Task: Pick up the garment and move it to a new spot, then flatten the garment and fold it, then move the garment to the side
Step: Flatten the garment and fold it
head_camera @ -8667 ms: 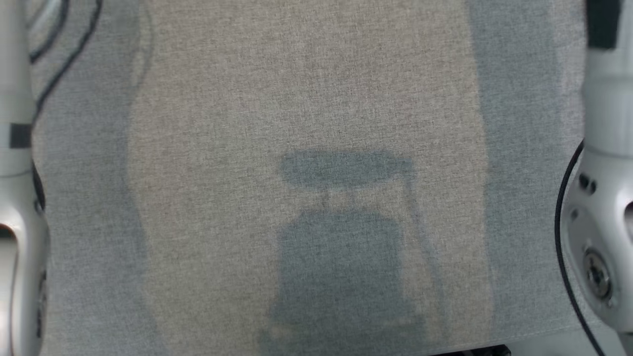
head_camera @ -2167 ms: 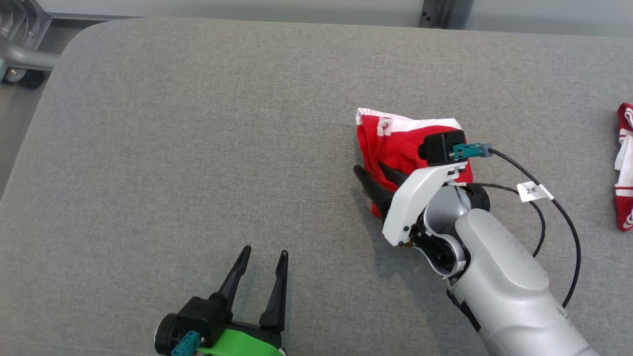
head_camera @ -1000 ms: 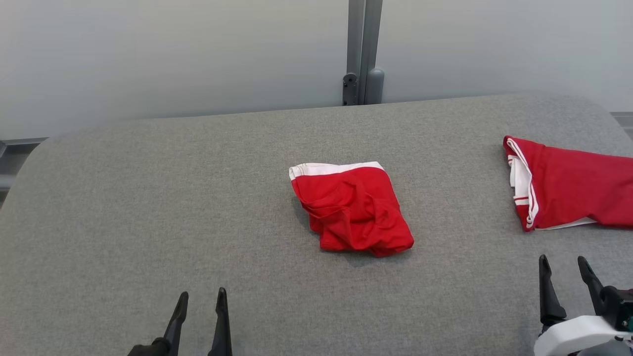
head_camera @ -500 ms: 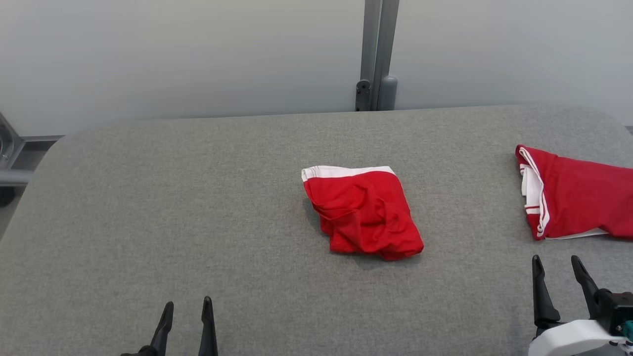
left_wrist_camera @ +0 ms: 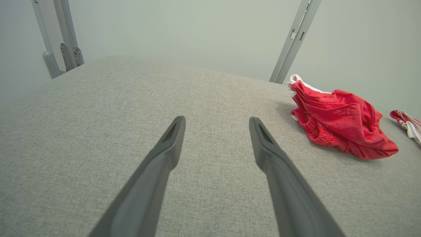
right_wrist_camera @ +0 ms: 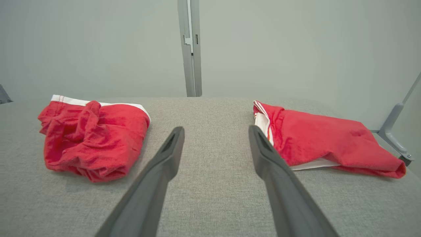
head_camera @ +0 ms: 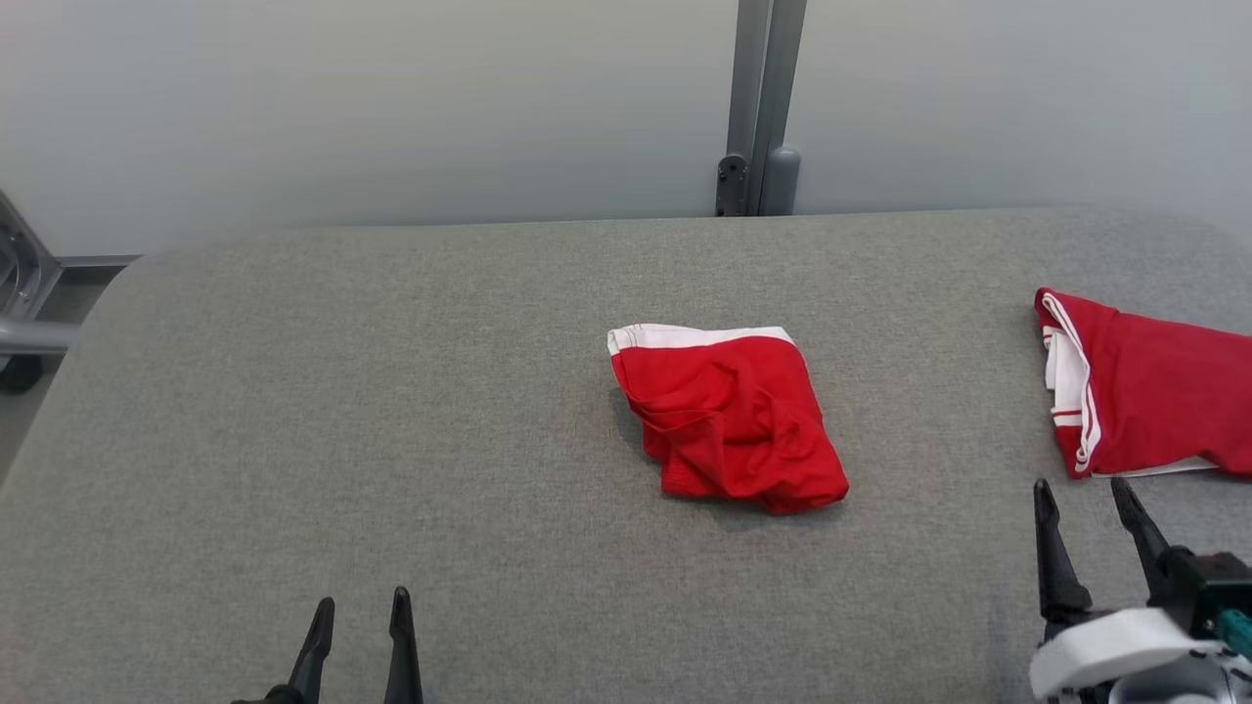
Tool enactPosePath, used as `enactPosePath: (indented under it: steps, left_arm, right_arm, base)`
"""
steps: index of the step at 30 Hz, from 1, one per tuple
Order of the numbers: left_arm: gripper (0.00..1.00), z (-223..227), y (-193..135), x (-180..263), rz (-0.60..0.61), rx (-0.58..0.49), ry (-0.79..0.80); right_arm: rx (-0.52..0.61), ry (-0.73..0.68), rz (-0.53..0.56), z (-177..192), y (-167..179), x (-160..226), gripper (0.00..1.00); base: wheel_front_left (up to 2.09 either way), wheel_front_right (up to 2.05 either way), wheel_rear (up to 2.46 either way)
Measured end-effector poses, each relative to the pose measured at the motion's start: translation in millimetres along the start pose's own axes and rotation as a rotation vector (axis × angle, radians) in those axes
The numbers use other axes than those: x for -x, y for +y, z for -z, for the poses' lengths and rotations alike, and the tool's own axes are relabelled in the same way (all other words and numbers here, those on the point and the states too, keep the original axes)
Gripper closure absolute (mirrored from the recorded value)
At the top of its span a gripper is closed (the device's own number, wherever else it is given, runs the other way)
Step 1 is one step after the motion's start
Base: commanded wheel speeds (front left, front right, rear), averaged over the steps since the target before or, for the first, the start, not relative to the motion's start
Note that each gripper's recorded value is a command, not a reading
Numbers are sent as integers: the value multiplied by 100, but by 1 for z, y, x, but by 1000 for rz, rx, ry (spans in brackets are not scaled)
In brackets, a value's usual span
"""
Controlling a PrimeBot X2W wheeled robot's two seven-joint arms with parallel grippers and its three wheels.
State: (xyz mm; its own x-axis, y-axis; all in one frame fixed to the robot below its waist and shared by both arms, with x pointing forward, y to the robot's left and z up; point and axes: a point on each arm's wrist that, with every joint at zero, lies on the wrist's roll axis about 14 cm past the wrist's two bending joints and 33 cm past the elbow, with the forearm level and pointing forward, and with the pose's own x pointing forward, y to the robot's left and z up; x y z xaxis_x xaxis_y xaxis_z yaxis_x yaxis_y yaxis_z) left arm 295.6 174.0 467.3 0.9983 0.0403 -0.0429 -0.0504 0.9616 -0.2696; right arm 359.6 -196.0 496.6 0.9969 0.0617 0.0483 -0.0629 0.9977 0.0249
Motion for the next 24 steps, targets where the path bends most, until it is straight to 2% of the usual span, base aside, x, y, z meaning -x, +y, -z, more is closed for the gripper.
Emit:
enactPosePath:
  steps: [2, 4, 5, 6, 16, 24]
  left_arm:
    - [0, 2, 0, -1, 3, -3, 7]
    - [0, 4, -2, -1, 11, -7, 15]
    - [0, 5, -2, -2, 13, -6, 17]
    - [0, 5, -3, -4, 18, -6, 18]
    - [0, 8, -17, -38, 65, -8, 35]
    - [0, 16, 3, -45, -6, -11, 70]
  right_arm:
    - [12, -42, -33, -14, 7, -14, 0]
    - [29, -71, -63, -24, 13, -29, 29]
    - [36, -75, -79, -26, 17, -36, 80]
    - [44, -72, -101, -26, 22, -45, 100]
    - [139, 68, -310, 12, 86, -134, 100]
    - [147, 176, -494, 57, 150, -155, 100]
  base:
    - [0, 0, 0]
    - [0, 0, 0]
    - [0, 0, 0]
    - [0, 0, 0]
    - [0, 0, 0]
    - [0, 0, 0]
